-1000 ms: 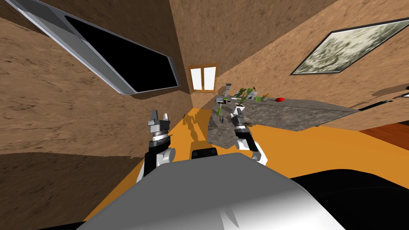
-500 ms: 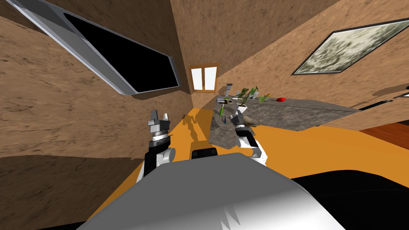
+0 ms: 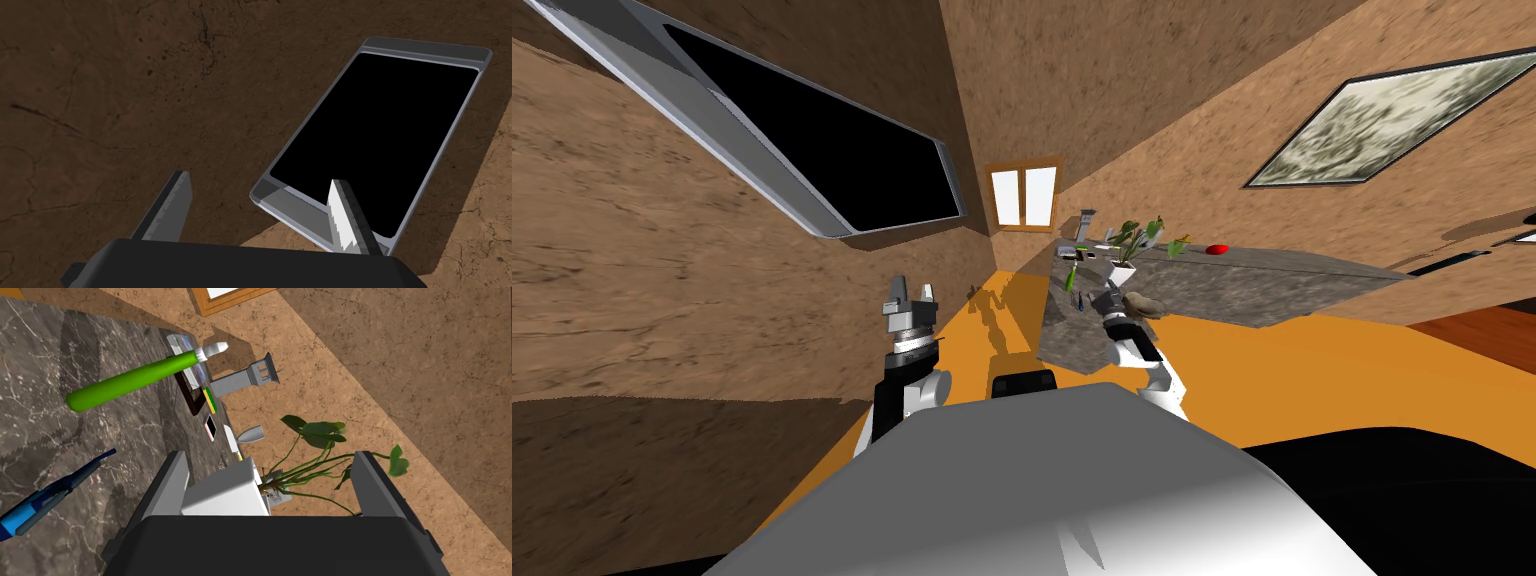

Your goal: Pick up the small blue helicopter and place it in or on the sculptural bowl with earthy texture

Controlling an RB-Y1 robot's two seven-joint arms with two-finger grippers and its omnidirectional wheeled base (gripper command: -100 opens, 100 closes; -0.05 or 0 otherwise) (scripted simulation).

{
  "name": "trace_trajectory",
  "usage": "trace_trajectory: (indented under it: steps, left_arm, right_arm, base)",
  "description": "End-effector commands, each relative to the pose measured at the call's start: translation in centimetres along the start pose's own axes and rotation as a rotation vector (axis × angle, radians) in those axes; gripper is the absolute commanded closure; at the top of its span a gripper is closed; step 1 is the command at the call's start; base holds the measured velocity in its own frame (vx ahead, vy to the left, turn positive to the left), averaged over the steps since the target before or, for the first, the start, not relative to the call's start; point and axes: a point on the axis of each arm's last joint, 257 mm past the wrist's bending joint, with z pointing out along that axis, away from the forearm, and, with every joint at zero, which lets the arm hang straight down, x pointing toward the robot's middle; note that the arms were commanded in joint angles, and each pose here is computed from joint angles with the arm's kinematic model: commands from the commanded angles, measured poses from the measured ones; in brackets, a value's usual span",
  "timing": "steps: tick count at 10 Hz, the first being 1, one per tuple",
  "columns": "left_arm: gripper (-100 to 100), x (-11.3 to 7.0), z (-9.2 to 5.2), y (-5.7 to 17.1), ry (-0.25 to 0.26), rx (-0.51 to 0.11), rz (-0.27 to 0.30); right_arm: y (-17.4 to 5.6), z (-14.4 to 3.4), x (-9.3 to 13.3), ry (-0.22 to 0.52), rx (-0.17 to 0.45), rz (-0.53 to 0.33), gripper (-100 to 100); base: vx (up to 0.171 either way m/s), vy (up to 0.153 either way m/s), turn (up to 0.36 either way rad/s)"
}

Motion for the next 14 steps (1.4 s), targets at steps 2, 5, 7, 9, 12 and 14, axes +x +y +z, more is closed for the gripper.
trace_trajectory:
  steps: [2,5,7,9,12,14]
  left_arm:
    - [0,0.0,0.0,0.0,0.000,0.000,0.000]
    - [0,0.0,0.0,0.0,0.000,0.000,0.000]
    - [0,0.0,0.0,0.0,0.000,0.000,0.000]
    - [0,0.0,0.0,0.0,0.000,0.000,0.000]
    - [0,0.0,0.0,0.0,0.000,0.000,0.000]
    - [0,0.0,0.0,0.0,0.000,0.000,0.000]
  right_arm:
    - [-1.7,0.2,-1.9,-0.040,0.070,0.067,-100]
    - [-3.3,0.7,-5.1,-0.102,0.146,0.183,-100]
    - [-4.6,0.7,-6.9,-0.145,0.201,0.237,-100]
    - [-5.8,0.6,-8.8,-0.192,0.255,0.294,-100]
    - [-7.4,0.2,-10.8,-0.253,0.325,0.356,-100]
    - [-8.4,-0.2,-12.7,-0.306,0.372,0.412,-100]
  base:
    - [0.047,0.068,-0.017]
    - [0.045,0.074,-0.022]
    - [0.052,0.068,-0.020]
    - [0.055,0.063,-0.027]
    - [0.061,0.051,-0.024]
    - [0.087,0.078,-0.031]
